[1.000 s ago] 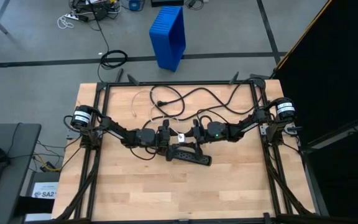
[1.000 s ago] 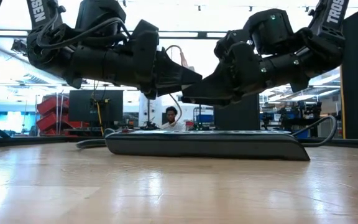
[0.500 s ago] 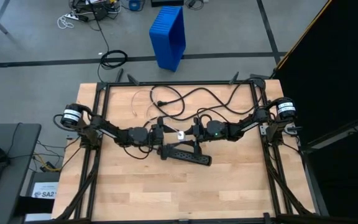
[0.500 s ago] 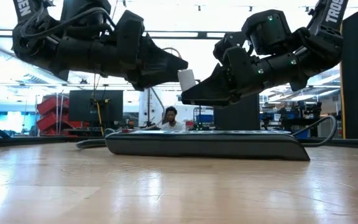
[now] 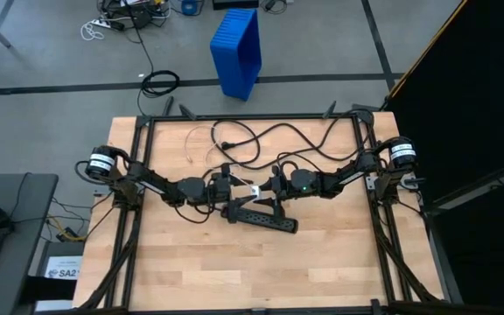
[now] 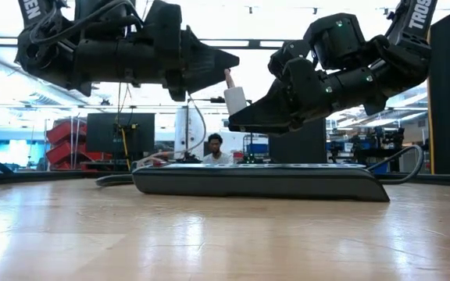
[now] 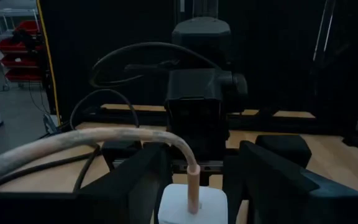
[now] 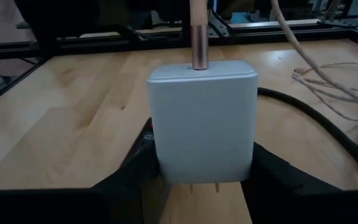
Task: Insert USB
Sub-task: Remove the pink charger cable from the white charger adapter
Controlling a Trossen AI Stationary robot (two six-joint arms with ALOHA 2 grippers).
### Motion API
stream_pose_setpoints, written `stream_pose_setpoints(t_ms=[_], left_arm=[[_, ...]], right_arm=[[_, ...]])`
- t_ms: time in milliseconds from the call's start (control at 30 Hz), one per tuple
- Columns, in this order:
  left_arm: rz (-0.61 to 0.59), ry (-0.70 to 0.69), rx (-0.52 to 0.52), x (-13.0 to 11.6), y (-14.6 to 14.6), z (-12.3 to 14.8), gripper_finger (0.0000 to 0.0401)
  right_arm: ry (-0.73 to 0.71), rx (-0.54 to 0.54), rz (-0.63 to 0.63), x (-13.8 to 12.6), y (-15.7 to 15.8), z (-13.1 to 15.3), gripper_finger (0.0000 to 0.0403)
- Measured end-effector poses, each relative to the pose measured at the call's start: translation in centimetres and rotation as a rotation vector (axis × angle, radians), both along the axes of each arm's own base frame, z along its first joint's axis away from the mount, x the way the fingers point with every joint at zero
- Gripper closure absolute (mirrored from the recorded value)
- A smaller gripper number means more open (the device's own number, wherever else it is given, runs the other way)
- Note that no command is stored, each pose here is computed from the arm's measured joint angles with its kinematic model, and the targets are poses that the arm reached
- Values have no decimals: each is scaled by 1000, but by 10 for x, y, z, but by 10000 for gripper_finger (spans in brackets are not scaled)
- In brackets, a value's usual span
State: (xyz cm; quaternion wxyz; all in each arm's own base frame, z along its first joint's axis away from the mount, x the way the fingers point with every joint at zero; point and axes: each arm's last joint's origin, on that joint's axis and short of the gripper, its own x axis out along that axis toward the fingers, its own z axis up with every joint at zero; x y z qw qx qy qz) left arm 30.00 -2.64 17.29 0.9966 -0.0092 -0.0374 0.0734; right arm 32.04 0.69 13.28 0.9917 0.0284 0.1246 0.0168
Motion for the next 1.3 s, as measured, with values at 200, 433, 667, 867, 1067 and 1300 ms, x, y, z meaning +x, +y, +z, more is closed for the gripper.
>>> stream_pose_setpoints(t_ms=[200, 433, 667, 867, 1067, 1300], left_arm=[[8, 18, 2, 0, 0, -2, 208], [20, 44, 4, 0, 1, -4, 243], [18, 45, 4, 0, 1, -4, 297], [-3, 46, 5, 0, 0, -4, 351], [-22, 69, 9, 1, 0, -7, 394], [-22, 37, 44, 0, -1, -3, 398]], right_arm=[[-2, -5, 15, 0, 0, 0, 259], [-9, -3, 23, 0, 1, 1, 258], [-17, 0, 35, 2, 1, 2, 259], [-17, 1, 38, 2, 1, 2, 257], [-13, 3, 46, 2, 1, 2, 259], [-11, 4, 51, 2, 2, 2, 259]])
